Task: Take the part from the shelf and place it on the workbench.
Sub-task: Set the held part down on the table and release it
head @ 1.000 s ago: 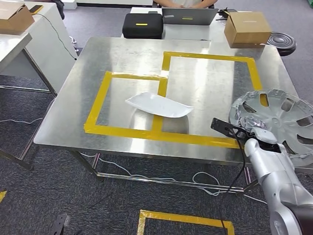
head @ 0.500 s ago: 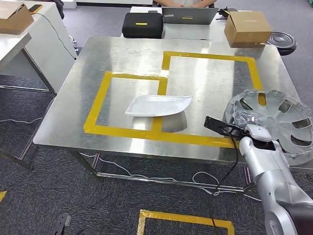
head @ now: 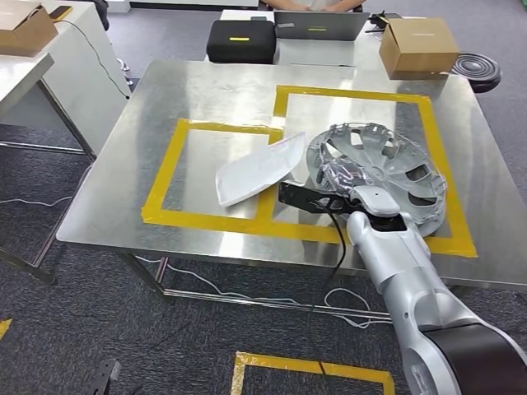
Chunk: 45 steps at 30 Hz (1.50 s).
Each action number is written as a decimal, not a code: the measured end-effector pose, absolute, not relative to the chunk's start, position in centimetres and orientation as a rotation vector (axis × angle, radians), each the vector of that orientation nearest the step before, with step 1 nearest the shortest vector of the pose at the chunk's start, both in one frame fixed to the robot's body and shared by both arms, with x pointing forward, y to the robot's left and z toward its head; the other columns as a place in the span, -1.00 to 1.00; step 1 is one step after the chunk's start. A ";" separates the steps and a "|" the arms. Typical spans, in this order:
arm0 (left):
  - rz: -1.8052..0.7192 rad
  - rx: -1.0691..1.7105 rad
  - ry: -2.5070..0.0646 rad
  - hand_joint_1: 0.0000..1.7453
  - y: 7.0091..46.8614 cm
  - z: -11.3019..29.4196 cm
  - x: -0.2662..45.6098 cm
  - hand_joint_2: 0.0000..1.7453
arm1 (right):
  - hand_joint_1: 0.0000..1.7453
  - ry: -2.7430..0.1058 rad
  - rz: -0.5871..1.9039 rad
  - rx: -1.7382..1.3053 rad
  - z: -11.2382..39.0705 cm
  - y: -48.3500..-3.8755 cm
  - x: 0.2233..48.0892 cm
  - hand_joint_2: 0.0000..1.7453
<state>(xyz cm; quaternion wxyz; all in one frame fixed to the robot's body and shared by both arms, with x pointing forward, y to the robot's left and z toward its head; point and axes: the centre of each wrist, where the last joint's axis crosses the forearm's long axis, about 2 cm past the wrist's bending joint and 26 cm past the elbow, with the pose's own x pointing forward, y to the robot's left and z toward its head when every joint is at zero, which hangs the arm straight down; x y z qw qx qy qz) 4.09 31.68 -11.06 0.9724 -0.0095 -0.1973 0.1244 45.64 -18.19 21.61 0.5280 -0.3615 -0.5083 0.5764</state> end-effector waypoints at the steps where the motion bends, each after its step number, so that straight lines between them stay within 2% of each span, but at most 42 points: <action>1: 0.252 -0.020 -0.398 -1.00 31.7 -11.1 4.1 1.00 | 1.00 -1.221 1.385 -0.860 21.7 -17.9 45.6 1.00; 4: 0.254 -0.021 -0.394 -1.00 31.7 -11.1 4.1 1.00 | 1.00 -1.236 1.406 -0.850 21.9 -17.1 45.6 1.00; 8: 0.255 -0.020 -0.384 -1.00 31.7 -11.1 4.1 1.00 | -1.00 -1.262 1.410 -0.840 22.3 -16.2 45.6 -1.00; 9: 0.255 -0.019 -0.384 -1.00 31.7 -11.1 4.0 1.00 | -1.00 -1.268 1.409 -0.842 22.5 -16.2 45.6 -1.00; 13: 0.260 -0.029 -0.402 -1.00 31.6 -11.1 4.0 -1.00 | -1.00 -1.284 1.410 -0.846 23.3 -15.9 45.9 -1.00; 37: 0.298 0.000 -0.364 -1.00 31.6 -11.1 3.9 -1.00 | -1.00 -1.358 1.326 -0.796 23.5 -15.5 45.8 -1.00; 45: 0.333 -0.005 -0.356 -1.00 30.9 -11.2 3.5 -1.00 | -1.00 -1.562 1.096 -0.971 28.3 -17.1 45.0 -1.00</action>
